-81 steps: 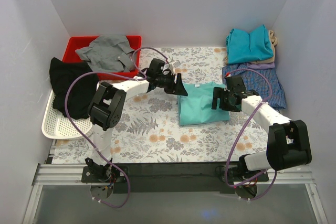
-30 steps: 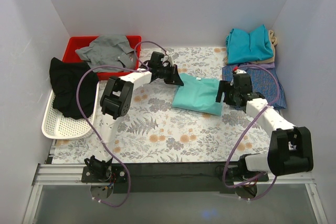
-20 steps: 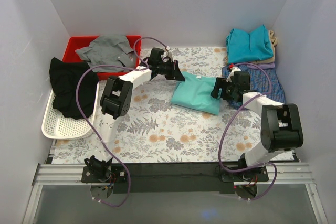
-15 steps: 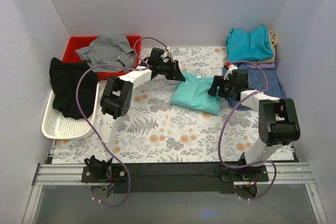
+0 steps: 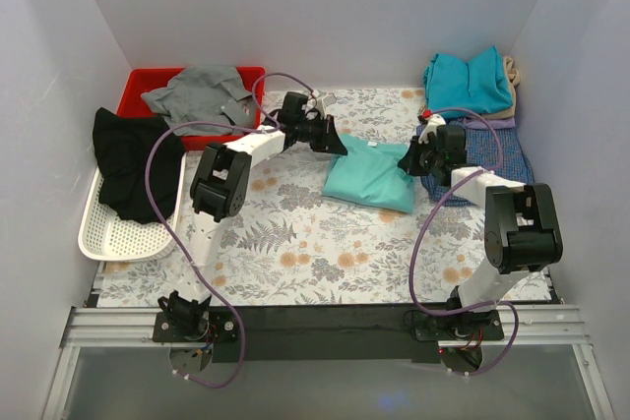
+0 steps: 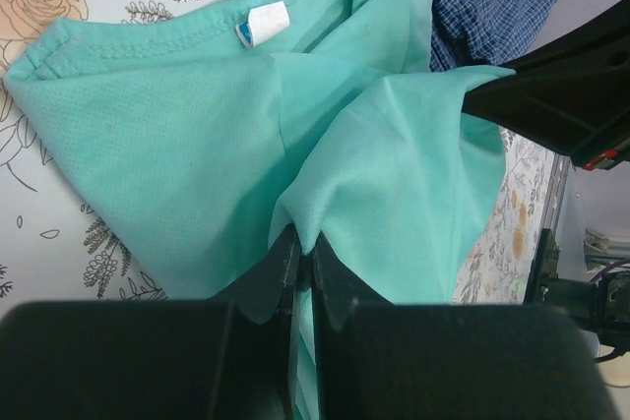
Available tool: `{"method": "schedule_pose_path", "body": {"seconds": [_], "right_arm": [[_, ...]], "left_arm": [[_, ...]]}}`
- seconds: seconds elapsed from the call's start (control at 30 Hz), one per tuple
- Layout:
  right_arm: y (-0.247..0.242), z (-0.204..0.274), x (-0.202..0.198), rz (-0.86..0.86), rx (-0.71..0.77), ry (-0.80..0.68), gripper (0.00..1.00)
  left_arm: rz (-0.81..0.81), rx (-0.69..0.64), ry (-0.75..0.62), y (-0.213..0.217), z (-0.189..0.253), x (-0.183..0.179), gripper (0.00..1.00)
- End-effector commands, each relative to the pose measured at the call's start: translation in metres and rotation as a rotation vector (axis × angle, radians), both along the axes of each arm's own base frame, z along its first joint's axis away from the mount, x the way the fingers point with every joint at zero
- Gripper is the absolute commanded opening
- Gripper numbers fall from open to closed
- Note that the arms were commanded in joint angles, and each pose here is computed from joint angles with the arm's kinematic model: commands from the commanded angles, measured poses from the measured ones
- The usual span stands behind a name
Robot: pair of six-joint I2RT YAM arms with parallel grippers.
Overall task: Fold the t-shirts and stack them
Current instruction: Fold the tshirt
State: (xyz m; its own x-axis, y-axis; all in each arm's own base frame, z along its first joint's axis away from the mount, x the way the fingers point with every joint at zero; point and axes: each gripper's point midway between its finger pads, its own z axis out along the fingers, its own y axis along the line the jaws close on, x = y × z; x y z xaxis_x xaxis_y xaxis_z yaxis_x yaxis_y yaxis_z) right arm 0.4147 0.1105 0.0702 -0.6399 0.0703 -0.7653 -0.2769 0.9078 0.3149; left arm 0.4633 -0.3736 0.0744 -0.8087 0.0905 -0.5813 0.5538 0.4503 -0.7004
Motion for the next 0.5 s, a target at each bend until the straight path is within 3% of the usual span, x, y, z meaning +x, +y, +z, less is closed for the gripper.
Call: {"method": "schedule_pose_path", "body": {"seconds": [0.0,0.3,0.47], "right_arm": [[-0.007,0.029,0.014,-0.034,-0.018,-0.104,0.01],[-0.037,0.061,0.026,-0.163,-0.116,-0.229,0.01],[-0.041,0.046,0.049,-0.178,-0.132,-0.2,0.01]], "left_arm": [[-0.003,-0.031,-0.064,-0.002,0.027,0.011,0.0],[0.006,-0.069,-0.136,-0.001,0.048,0.037,0.0],[0.025,-0.093,-0.187,-0.007,0.056,0.06,0.0]]}}
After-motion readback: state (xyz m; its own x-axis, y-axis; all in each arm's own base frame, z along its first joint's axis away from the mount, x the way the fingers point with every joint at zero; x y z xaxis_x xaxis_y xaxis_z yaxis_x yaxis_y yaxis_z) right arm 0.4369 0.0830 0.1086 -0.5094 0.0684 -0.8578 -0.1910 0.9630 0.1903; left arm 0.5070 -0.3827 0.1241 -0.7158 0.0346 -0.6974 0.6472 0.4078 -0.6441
